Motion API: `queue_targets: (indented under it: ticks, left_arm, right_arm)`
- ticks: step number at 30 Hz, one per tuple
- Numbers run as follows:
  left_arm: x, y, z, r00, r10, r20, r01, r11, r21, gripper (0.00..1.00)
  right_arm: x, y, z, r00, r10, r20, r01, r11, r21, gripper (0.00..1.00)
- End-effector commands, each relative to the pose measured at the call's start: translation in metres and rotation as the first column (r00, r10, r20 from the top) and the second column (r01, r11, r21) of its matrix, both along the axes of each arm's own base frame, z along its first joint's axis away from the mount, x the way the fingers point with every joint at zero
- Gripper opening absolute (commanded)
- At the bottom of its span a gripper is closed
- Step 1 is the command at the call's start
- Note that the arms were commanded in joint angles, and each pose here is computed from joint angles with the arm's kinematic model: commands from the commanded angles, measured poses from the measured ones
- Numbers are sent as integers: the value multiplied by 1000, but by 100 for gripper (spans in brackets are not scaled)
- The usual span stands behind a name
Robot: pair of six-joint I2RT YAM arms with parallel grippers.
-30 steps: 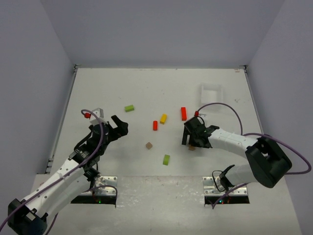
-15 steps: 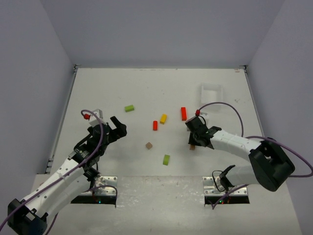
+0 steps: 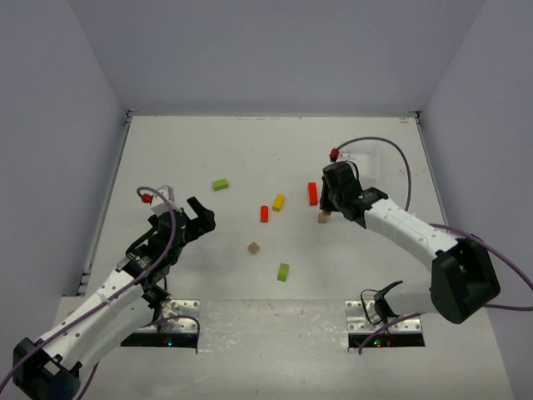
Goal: Build the wood block tower
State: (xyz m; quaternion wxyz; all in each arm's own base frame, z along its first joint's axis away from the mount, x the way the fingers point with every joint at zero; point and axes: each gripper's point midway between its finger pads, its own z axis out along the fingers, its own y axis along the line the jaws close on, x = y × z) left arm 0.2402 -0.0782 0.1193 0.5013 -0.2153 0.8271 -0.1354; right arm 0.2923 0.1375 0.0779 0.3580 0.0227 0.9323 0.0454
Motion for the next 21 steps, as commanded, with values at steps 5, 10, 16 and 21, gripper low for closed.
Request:
queue_targets:
  ticks: [5,10,16,21]
  left_arm:
    - [13,2,26,997,19,79,-19,1000,0,100]
    - [13,3,25,996,19,85,-20,1000,12,100]
    - [15,3,21,996,13,87,-15,1000,24,100]
    - [15,2,21,996,3,87,-6,999,34,100]
  right_arm:
    - [103,22,43,963,230,139,-235,972,22,11]
    - [127,19,21,965,243,98,-243,970,-10,12]
    - [135,16,-6,972,232,41,-231,973,-15,15]
    - [139,10,-20,979,206,13,-205,978,-36,16]
